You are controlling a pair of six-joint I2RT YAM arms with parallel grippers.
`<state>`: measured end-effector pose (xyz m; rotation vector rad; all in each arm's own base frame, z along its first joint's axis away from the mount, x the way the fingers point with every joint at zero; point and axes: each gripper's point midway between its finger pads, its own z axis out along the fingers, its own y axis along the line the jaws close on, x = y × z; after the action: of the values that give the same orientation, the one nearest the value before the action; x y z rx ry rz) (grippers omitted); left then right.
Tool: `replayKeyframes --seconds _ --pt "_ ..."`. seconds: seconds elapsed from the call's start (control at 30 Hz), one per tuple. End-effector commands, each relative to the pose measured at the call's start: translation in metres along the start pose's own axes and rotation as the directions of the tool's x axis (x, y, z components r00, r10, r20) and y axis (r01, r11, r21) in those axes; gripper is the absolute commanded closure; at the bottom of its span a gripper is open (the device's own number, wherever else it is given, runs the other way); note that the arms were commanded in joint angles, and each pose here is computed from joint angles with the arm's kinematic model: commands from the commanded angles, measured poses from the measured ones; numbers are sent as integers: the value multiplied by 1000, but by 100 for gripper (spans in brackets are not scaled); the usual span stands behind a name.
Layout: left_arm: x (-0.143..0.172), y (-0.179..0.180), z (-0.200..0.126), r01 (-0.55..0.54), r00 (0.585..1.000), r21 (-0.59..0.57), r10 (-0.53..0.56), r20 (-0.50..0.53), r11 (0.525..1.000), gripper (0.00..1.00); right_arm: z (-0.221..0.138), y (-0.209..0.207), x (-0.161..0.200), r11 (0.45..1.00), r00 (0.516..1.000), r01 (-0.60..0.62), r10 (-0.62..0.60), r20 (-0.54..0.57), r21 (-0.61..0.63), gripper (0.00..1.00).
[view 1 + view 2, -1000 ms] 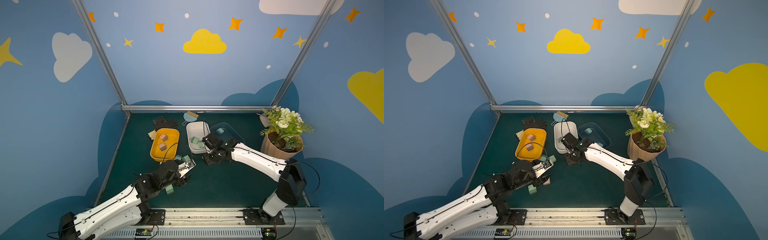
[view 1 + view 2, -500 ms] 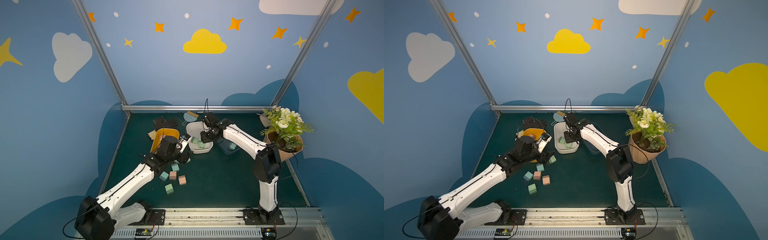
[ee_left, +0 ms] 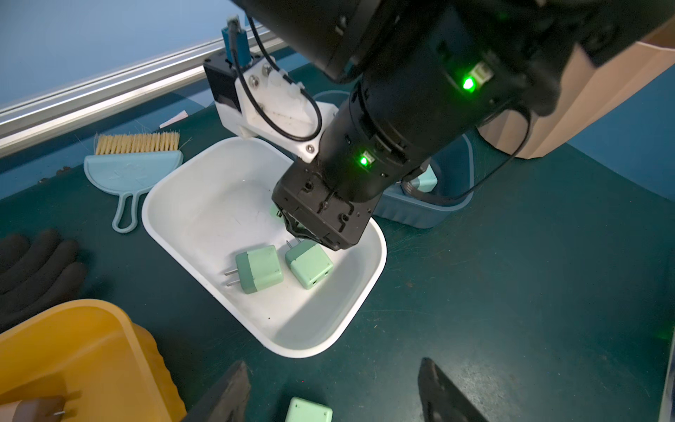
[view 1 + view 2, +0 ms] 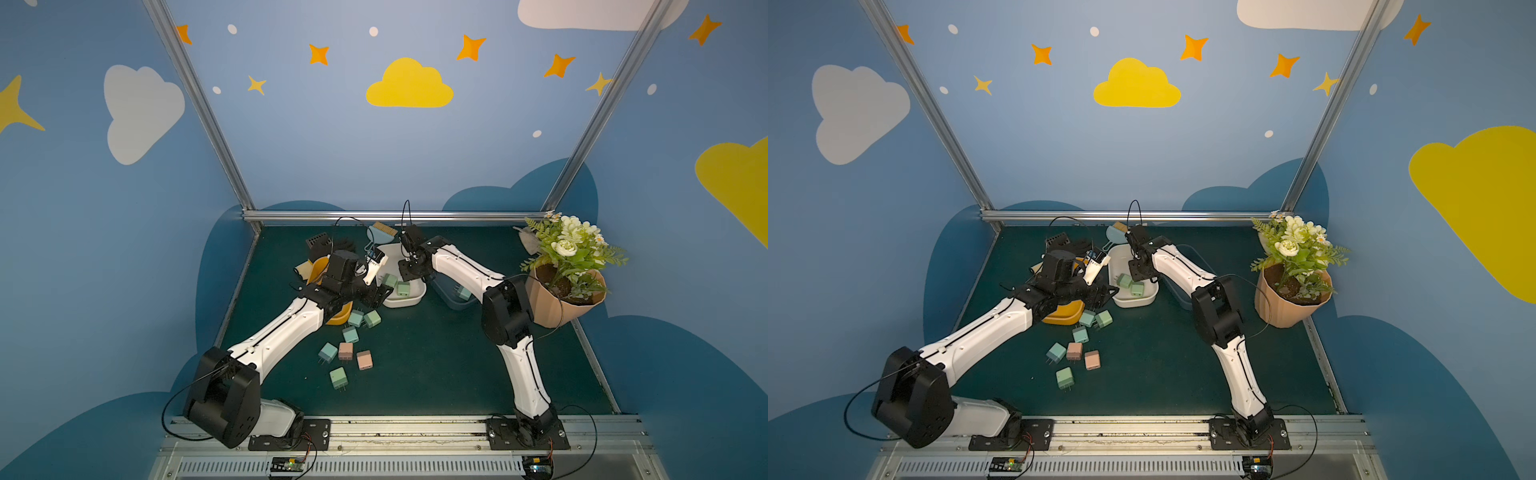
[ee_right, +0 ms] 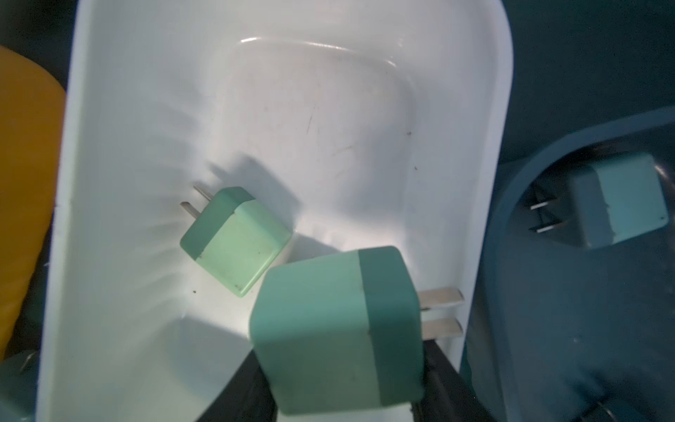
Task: Place the plugs by color into the storage box
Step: Place the plug in the storage box.
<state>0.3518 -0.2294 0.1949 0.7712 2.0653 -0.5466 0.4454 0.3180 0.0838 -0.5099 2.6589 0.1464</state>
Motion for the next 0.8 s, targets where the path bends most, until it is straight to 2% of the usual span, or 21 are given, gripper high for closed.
replayKeyframes --seconds 0.0,0.17,0.5,0.77 --pt "-10 -2 -7 0 999 19 -1 47 1000 25 -8 4 -16 1000 999 -3 4 53 -12 49" --pt "-14 -1 -13 13 997 26 -15 71 1000 24 -19 9 -25 999 996 -4 8 87 -40 44" --pt "-17 10 -27 -3 995 -26 6 97 1000 22 -46 25 -33 996 991 19 -7 136 -90 43" --pt "-22 5 -44 10 994 -21 -8 112 1000 22 -92 56 -12 990 979 58 -31 202 -131 44"
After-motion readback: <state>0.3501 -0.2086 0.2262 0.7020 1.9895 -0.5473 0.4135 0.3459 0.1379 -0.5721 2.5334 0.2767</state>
